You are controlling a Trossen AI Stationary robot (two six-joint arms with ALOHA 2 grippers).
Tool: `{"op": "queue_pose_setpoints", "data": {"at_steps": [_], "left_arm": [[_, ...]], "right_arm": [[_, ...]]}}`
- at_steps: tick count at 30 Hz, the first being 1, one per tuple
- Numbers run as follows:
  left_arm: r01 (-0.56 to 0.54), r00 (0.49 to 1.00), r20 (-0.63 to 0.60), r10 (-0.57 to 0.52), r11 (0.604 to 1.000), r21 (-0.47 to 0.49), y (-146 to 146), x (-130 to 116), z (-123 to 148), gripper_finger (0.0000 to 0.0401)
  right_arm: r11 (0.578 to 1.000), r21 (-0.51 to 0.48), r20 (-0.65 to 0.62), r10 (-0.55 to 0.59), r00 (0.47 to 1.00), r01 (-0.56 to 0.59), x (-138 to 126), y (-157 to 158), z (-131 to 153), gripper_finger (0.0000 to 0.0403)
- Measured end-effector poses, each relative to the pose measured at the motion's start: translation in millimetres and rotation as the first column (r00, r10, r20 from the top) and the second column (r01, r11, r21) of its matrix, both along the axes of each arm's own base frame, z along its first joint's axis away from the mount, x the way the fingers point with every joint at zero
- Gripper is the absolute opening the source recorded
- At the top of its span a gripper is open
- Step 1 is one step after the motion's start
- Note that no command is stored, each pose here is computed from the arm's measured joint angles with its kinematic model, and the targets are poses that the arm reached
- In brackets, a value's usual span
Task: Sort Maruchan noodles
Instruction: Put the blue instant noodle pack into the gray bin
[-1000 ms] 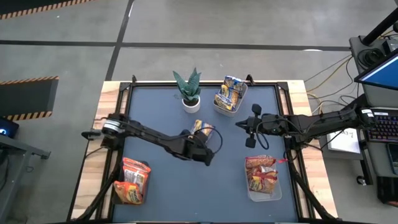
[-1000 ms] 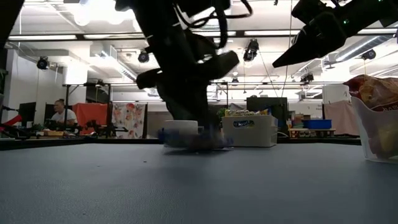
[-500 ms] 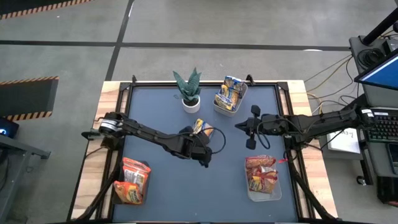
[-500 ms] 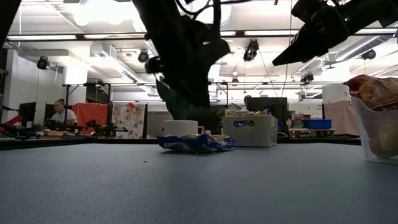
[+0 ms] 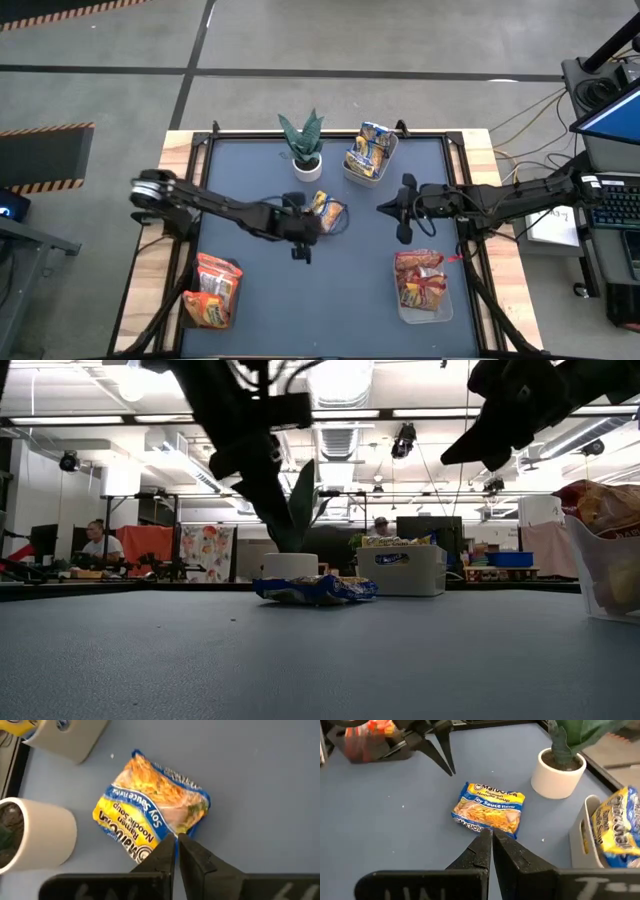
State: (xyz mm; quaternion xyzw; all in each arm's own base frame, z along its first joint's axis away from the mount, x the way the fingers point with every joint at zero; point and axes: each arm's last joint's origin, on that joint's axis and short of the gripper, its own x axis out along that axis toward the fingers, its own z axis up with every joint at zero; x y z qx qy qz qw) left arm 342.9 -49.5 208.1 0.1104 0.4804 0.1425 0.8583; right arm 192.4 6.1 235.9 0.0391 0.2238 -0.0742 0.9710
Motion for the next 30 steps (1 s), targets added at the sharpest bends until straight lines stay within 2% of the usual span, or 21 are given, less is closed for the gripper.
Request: {"op": "queue_pose_setpoints", "data": {"at_steps": [4,11,14,20,25,30], "left_arm": [[0.016,0.986,0.169,-0.007,0.999,-0.052,16,-18,0,0.0008],[0.017,0.953,0.302,-0.001,0.998,-0.052,33,-39,-29,0.0002],[0.002,0.947,0.321,0.015,0.999,-0.054,38,-46,-42,0.0001],[0.007,0.897,0.441,0.023,0.998,-0.066,39,-53,-56,0.0000],[0.010,0.869,0.495,0.026,0.998,-0.069,39,-57,-69,0.0000],[0.008,0.884,0.467,0.025,0.998,-0.067,39,-57,-81,0.0000]], "right_arm": [[0.997,0.066,0.010,-0.037,0.999,0.037,0,0,0,0.0009],[0.982,0.114,0.013,-0.154,0.988,0.152,11,-8,-2,0.0009],[0.973,0.132,-0.007,-0.190,0.982,0.189,20,-15,-1,0.0009],[0.957,0.209,-0.077,-0.190,0.979,0.202,46,-27,-5,0.0009],[0.903,0.294,-0.134,-0.286,0.949,0.314,68,-37,-13,0.0009],[0.856,0.405,-0.196,-0.263,0.945,0.322,86,-39,-21,0.0033]]}}
